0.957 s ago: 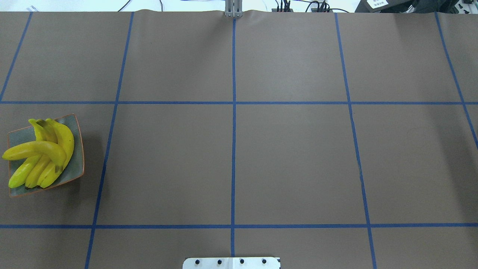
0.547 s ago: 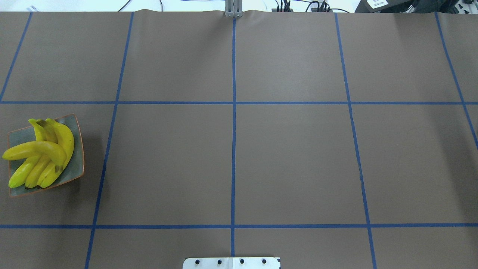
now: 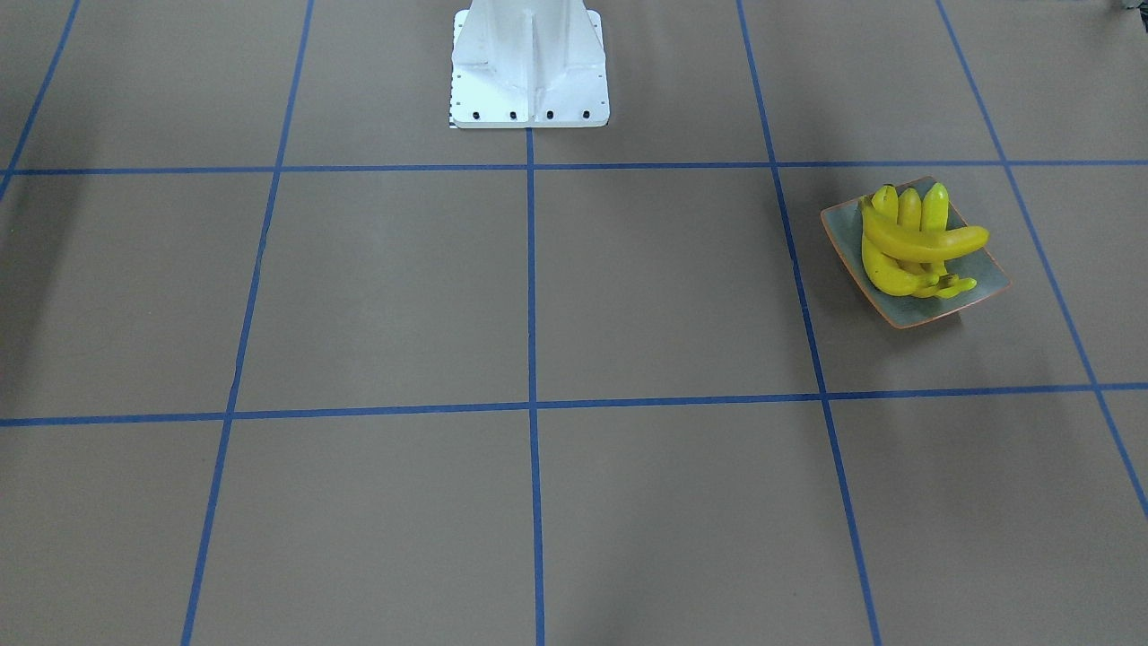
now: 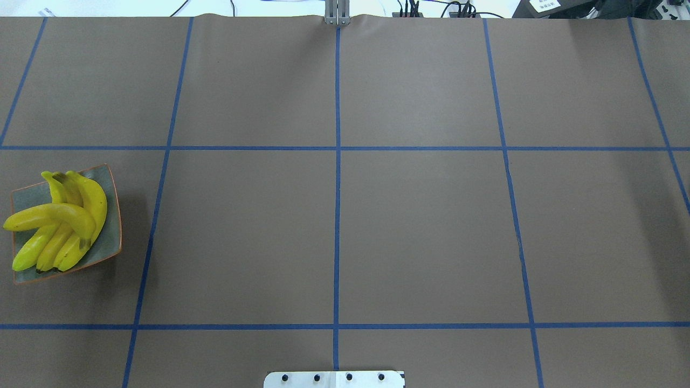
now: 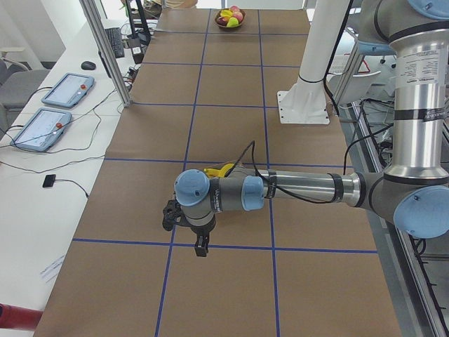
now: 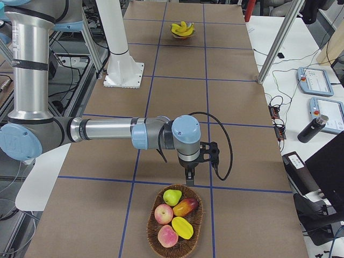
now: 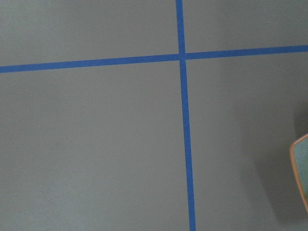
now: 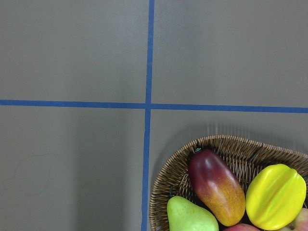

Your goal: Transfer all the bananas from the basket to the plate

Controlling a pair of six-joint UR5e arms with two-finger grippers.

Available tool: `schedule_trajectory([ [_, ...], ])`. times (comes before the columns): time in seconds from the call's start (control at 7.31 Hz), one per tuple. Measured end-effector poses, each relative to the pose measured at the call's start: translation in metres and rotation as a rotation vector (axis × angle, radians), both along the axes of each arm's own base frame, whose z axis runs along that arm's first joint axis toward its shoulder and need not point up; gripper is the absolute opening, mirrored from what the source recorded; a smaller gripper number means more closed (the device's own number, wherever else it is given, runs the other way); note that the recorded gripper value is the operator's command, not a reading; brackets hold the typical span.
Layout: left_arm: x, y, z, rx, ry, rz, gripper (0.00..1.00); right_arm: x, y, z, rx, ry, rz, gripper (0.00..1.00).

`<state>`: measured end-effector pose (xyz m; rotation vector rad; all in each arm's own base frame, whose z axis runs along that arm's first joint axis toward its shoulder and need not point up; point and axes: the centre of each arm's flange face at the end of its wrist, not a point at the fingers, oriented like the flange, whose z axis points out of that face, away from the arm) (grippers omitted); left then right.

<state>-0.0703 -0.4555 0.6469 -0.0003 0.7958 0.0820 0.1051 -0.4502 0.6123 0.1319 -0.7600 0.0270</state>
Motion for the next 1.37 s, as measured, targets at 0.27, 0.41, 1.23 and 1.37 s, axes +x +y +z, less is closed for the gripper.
schedule_trajectory([
  [0.27,-0.0001,0.0,0.0001,0.0,-0.001,0.0,1.0,-0.0001,0.0004,-0.0004,0.001,0.0,0.0,1.0],
  [0.41,0.0,0.0,0.0001,0.0,-0.001,0.0,1.0,-0.0001,0.0006,-0.0003,0.0,0.0,0.0,1.0],
  [1.23,0.0,-0.0006,-0.0017,0.002,0.0,-0.002,1.0,-0.0002,0.0008,-0.0009,0.002,-0.001,-0.001,1.0],
  [1.37,0.0,-0.0011,-0.0034,0.004,0.0,-0.003,1.0,-0.0001,0.0008,-0.0009,0.002,0.0,-0.001,1.0],
])
